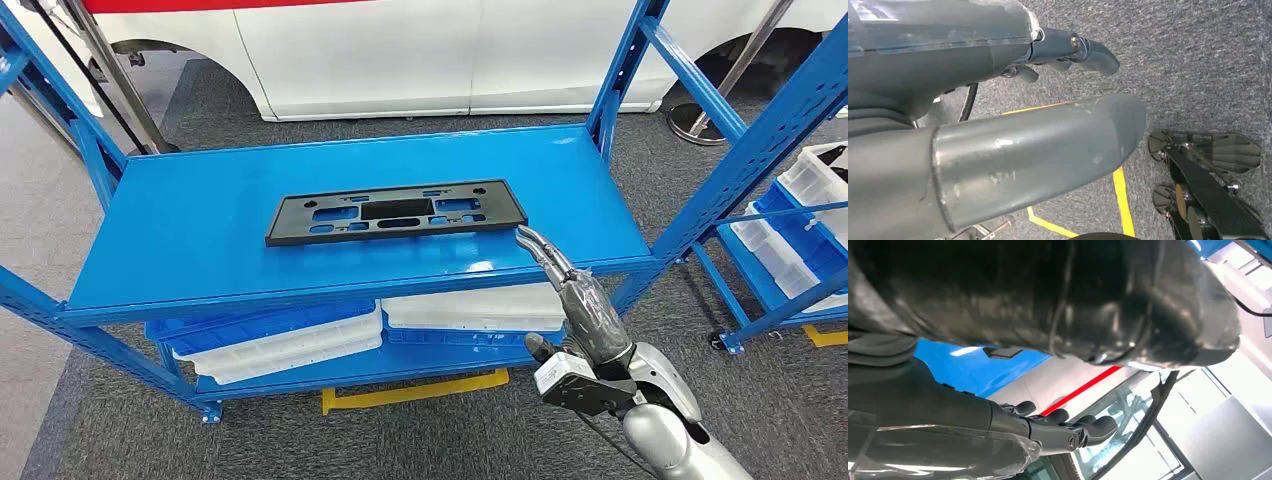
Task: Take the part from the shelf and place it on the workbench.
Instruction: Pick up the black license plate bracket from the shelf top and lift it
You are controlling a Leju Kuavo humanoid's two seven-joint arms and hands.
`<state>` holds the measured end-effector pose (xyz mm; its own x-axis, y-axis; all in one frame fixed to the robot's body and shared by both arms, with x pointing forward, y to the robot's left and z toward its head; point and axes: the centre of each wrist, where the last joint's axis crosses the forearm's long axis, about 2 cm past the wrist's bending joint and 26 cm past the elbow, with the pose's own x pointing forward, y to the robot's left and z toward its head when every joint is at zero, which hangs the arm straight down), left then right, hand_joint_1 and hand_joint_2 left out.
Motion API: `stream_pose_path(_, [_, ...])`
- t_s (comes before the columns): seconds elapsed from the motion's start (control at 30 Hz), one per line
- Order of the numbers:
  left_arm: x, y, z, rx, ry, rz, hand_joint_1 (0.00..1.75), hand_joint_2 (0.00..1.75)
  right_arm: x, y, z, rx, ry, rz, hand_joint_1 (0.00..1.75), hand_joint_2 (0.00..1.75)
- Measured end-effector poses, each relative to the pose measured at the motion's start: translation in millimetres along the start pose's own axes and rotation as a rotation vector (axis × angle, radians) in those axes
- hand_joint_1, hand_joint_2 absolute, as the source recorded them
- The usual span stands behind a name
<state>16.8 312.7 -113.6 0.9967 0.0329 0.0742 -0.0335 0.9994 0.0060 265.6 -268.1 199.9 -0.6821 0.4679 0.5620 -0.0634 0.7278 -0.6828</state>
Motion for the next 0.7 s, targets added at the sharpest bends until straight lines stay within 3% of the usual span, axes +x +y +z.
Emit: stream_pose_path(0.7, [-0.5,-0.4,0.0,-0.008,-0.002,-0.009,0.00,0.00,0.3,2.6,2.6,0.016,0.014,0.003,0.00,0.00])
